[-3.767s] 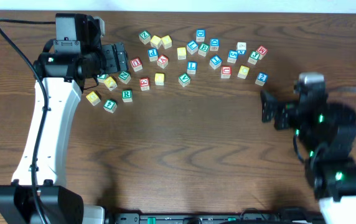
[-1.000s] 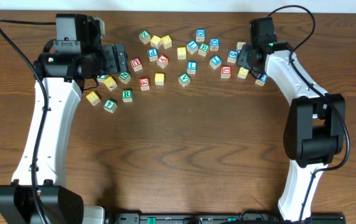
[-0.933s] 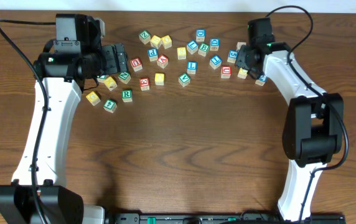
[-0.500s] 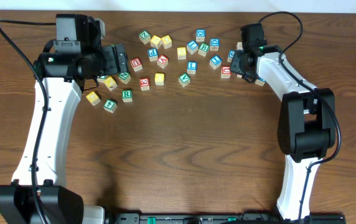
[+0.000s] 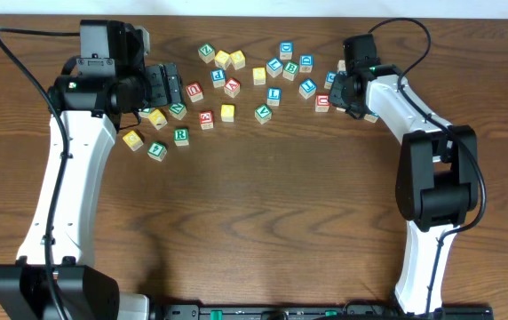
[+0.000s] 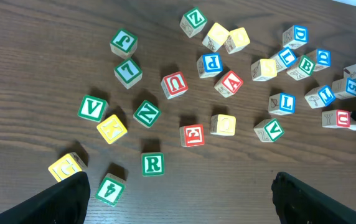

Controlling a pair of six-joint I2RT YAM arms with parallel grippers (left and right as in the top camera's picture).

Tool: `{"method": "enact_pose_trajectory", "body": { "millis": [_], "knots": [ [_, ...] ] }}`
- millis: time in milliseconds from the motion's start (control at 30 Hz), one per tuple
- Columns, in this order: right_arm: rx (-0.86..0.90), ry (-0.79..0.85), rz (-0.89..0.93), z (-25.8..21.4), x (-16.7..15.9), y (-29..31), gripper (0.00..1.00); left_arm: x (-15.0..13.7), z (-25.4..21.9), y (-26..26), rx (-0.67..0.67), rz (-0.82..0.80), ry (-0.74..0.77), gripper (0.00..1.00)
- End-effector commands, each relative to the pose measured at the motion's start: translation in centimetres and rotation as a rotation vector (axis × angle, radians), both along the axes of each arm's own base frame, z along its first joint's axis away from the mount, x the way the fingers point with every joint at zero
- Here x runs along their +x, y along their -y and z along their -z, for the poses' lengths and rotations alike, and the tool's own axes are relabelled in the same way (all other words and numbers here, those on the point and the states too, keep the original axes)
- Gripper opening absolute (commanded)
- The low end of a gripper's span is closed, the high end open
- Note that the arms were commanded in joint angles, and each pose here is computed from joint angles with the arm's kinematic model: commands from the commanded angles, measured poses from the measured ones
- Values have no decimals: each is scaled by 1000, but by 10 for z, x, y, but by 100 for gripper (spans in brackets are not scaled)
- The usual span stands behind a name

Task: Spell out CORL
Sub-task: 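Close the right gripper on the yellow C block and lift it, then carry the yellow C block with the right gripper to the table center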

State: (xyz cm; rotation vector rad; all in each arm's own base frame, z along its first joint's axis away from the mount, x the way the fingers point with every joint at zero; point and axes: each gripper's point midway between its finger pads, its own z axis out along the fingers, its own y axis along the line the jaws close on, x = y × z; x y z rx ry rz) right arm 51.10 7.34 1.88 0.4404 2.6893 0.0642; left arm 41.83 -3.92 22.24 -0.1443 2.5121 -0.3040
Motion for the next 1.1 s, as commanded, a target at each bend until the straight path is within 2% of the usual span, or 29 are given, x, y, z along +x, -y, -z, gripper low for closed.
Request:
{"method": "enact_pose_trajectory", "body": {
  "millis": [0, 267, 533, 800, 1067],
  "knots": [
    [-16, 9, -23, -4, 4, -2, 23, 4, -8, -1, 7, -5, 23, 92],
    [-20, 63, -63, -52, 0, -2, 23, 7, -11, -1, 7, -6, 38, 92],
    [67, 48, -196, -104, -34, -26, 22, 10, -12, -6, 24, -23, 53, 92],
    [97, -105, -339, -93, -84, -80, 23, 12, -11, -25, 104, -89, 54, 93],
    [105, -117, -465, -85, -112, -150, 27, 12, -11, -50, 103, -151, 51, 92]
  ]
}}
